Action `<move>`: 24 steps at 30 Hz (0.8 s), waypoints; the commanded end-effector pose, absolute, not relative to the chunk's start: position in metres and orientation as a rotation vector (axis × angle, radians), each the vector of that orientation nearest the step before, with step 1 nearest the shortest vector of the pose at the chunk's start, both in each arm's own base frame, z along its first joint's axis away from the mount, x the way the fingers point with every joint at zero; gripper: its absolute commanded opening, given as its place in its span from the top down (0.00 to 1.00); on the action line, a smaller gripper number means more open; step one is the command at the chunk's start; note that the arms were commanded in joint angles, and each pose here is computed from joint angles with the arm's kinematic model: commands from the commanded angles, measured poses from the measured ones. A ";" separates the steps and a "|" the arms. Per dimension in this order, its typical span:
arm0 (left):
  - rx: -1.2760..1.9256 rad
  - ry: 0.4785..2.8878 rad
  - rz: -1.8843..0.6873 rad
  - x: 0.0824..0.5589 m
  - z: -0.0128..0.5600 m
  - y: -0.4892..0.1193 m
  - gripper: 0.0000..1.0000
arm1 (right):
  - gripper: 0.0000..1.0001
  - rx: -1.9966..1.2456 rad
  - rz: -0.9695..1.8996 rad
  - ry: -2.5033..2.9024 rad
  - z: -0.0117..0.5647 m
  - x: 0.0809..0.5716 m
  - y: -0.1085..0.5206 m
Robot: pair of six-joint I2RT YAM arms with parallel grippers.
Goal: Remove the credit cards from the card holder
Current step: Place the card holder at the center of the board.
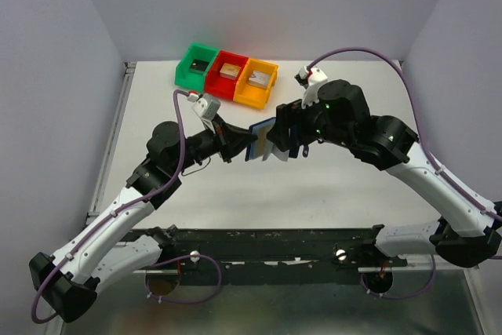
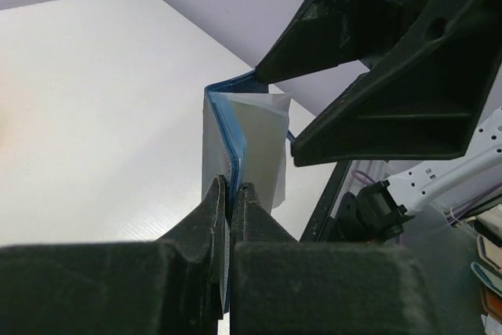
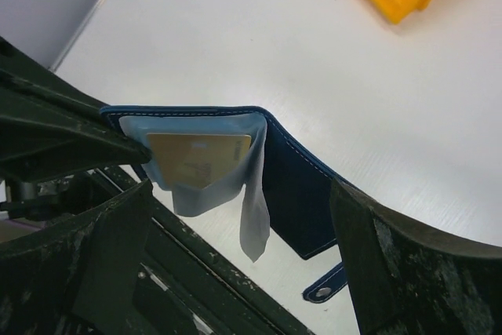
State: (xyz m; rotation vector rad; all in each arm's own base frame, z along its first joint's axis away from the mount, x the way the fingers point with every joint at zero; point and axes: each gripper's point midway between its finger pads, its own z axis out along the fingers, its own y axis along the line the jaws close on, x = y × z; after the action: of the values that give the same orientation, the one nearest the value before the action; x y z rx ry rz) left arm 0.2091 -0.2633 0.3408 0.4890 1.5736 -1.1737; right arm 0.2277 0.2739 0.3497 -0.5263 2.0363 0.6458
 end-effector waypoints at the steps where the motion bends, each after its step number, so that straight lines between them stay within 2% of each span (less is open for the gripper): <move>1: 0.482 1.542 -1.107 0.213 0.355 -0.265 1.00 | 0.00 -0.516 0.518 2.046 0.348 0.235 0.261; 6: 0.498 1.541 -1.094 0.211 0.356 -0.270 1.00 | 0.00 -0.528 0.453 2.070 0.341 0.241 0.262; 19: 0.550 1.496 -1.142 0.184 0.355 -0.262 1.00 | 0.01 -0.517 0.196 2.117 0.297 0.244 0.217; 24: 0.542 1.513 -1.145 0.179 0.345 -0.257 1.00 | 0.07 -0.519 0.183 2.126 0.284 0.237 0.206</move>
State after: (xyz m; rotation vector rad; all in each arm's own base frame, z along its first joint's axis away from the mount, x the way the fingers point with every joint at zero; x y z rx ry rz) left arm 0.1879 -0.2587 0.3438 0.5306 1.5416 -1.1213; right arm 0.2412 0.2242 0.2885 -0.5221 2.1364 0.2438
